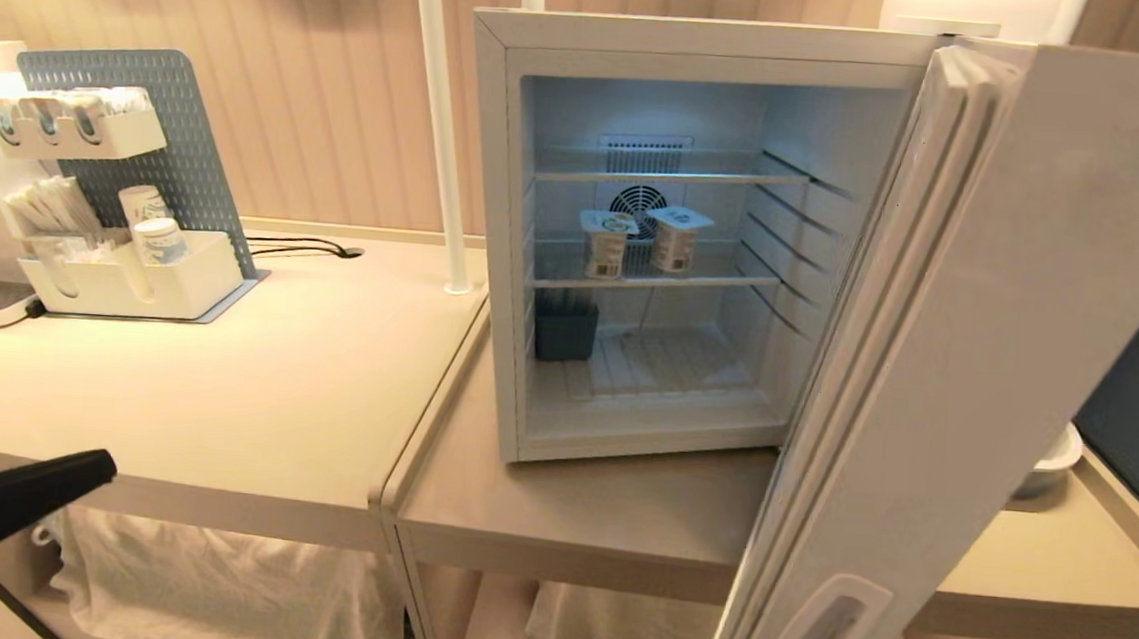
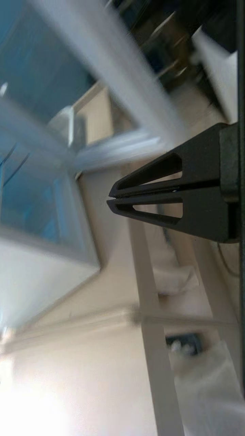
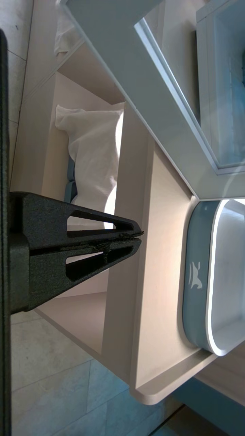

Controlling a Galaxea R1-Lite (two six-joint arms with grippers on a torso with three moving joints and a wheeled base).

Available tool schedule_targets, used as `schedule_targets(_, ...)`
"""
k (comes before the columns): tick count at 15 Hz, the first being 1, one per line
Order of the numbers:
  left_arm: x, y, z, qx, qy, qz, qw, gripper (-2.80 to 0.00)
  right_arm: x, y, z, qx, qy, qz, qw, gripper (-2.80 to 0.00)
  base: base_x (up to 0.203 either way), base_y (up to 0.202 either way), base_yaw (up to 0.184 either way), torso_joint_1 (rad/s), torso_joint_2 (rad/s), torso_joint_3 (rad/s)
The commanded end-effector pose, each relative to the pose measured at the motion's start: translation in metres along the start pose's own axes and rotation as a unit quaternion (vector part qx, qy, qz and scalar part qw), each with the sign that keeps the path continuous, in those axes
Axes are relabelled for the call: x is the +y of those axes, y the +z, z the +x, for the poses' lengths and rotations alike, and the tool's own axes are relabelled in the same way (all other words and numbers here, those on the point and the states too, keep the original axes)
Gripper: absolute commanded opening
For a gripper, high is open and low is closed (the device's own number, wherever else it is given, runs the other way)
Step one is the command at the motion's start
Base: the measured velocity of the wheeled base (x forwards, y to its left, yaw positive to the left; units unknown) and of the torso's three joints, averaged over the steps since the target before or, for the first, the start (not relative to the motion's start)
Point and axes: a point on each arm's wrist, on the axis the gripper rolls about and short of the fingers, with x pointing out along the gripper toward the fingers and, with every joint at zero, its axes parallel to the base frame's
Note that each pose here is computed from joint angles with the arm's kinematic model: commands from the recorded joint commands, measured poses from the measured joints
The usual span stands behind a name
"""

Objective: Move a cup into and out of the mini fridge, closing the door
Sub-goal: Open the freezer door

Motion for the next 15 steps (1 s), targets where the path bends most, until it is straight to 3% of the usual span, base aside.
schedule_targets(1, 0.002, 0.0, 0.009, 0.042, -0.094, -0.014, 0.9946, -2.8, 0.0, 0.0, 0.0, 0.001, 0.001, -0.001, 1.0, -2.8, 0.0, 0.0, 0.0, 0.0, 0.0, 0.0)
schedule_targets(4, 0.03, 0.014, 0.053, 0.107, -0.189, -0.062, 0.9742, -2.8, 0.0, 0.0, 0.0, 0.001, 0.0, 0.0, 1.0, -2.8, 0.0, 0.0, 0.0, 0.0, 0.0, 0.0)
schedule_targets(7, 0.06, 0.03, 0.105, 0.134, -0.244, -0.074, 0.9577, -2.8, 0.0, 0.0, 0.0, 0.001, 0.0, 0.0, 1.0, -2.8, 0.0, 0.0, 0.0, 0.0, 0.0, 0.0)
schedule_targets(8, 0.071, 0.03, 0.123, 0.137, -0.256, -0.069, 0.9543, 0.0, 0.0, 0.0, 0.0, 0.001, 0.001, 0.0, 1.0, -2.8, 0.0, 0.0, 0.0, 0.0, 0.0, 0.0)
schedule_targets(11, 0.086, 0.008, 0.171, 0.143, -0.306, -0.026, 0.9409, 0.0, 0.0, 0.0, 0.0, 0.001, 0.0, -0.001, 1.0, -2.8, 0.0, 0.019, -0.003, 0.0, 0.0, 0.002)
schedule_targets(13, 0.076, -0.006, 0.192, 0.141, -0.345, 0.012, 0.9277, 0.0, 0.0, 0.0, 0.0, 0.001, 0.0, -0.001, 1.0, -2.8, 0.0, 0.03, -0.004, 0.001, 0.01, 0.001)
schedule_targets(15, 0.057, -0.014, 0.215, 0.153, -0.375, 0.021, 0.914, 0.0, 0.0, 0.0, 0.0, 0.001, 0.0, -0.001, 1.0, -2.8, 0.0, 0.0, 0.0, 0.0, 0.0, 0.0)
